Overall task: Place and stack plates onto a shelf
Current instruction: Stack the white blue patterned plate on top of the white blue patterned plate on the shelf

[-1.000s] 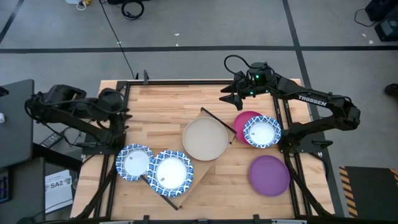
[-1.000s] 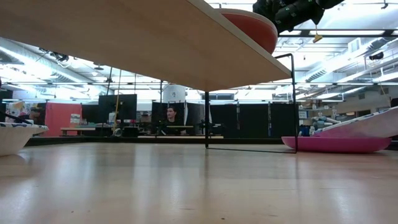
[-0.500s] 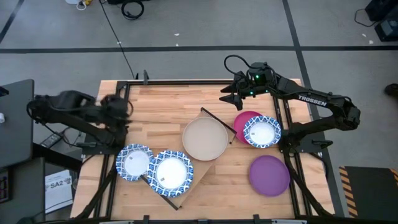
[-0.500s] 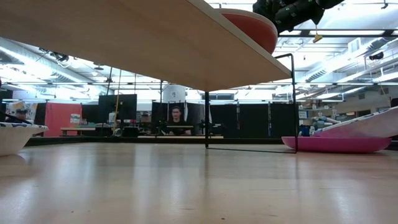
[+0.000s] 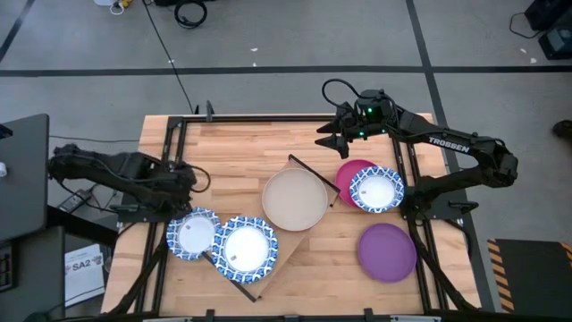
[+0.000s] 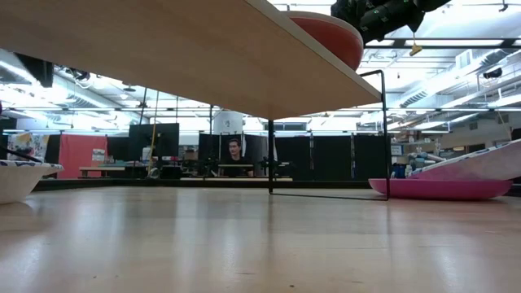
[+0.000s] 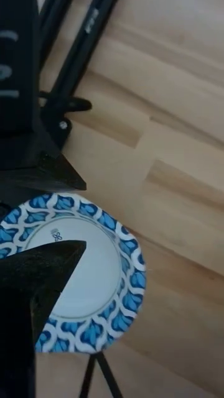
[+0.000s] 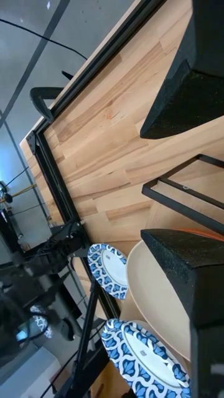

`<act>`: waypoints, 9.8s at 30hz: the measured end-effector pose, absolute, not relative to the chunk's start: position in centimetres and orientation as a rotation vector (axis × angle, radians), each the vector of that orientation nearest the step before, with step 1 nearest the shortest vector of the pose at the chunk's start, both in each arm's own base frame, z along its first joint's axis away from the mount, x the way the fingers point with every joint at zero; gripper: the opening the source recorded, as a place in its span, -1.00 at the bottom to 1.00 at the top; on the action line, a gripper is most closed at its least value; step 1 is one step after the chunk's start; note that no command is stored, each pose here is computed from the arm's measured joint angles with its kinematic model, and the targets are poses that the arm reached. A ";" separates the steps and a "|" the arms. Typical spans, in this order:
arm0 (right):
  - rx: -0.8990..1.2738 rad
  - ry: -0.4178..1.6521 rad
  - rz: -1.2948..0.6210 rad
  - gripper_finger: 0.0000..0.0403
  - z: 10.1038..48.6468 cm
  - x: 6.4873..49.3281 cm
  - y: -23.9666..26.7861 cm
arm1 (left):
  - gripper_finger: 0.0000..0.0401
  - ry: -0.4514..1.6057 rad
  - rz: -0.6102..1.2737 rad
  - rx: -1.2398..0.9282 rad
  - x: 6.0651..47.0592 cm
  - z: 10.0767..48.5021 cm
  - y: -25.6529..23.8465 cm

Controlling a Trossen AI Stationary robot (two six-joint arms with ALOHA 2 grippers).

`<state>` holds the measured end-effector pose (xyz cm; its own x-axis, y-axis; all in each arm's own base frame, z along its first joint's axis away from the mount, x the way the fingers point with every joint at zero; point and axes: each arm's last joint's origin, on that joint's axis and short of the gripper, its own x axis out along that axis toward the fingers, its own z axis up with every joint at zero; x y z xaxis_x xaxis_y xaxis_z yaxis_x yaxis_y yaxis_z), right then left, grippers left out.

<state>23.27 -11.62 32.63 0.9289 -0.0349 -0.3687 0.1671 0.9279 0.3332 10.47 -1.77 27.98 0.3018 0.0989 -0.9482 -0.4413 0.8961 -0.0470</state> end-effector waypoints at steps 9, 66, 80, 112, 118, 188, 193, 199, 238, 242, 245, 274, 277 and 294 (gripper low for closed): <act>0.369 0.366 -0.106 0.26 32.6 23.3 -11.6 | -0.27 1.244 0.270 -0.333 11.7 24.7 -0.3; 0.369 0.367 -0.106 0.26 32.6 23.3 -11.6 | -0.27 1.378 0.172 -0.526 12.9 19.1 2.4; 0.369 0.367 -0.106 0.26 32.6 23.3 -11.6 | -0.27 1.512 0.118 -0.550 14.4 17.3 2.6; 0.369 0.367 -0.106 0.26 32.6 23.3 -11.6 | -0.67 1.685 0.108 -0.566 15.8 14.4 2.9; 0.369 0.367 -0.106 0.26 32.6 23.3 -11.6 | -0.87 1.694 0.113 -0.574 15.8 14.4 2.9; 0.369 0.367 -0.106 0.26 32.6 23.3 -11.6 | -0.94 0.867 0.517 -0.715 15.7 40.6 13.4; 0.369 0.367 -0.106 0.26 32.6 23.3 -11.6 | -0.94 0.891 0.413 -0.750 16.8 40.7 11.6; 0.369 0.367 -0.106 0.26 32.6 23.3 -11.6 | -0.94 0.937 0.321 -0.772 18.5 40.7 8.8; 0.371 0.372 -0.106 0.26 32.6 23.2 -11.6 | -0.94 1.265 0.202 -0.909 24.8 37.5 -6.6; 0.372 0.373 -0.106 0.26 32.6 23.2 -11.6 | -0.94 1.314 0.239 -0.896 25.1 36.8 -6.6; 0.373 0.376 -0.107 0.26 32.5 23.2 -11.6 | -0.94 1.332 0.250 -0.891 25.3 36.6 -6.6; 0.363 0.377 -0.105 0.26 32.5 23.2 -11.6 | -0.92 1.337 0.272 -0.874 25.3 36.4 -6.6; 0.350 0.377 -0.102 0.26 32.5 23.2 -11.6 | -0.86 1.338 0.268 -0.870 25.3 36.4 -6.6; 0.358 0.398 -0.103 0.26 32.3 23.1 -11.6 | -0.27 1.311 0.264 -0.783 25.4 36.4 -6.4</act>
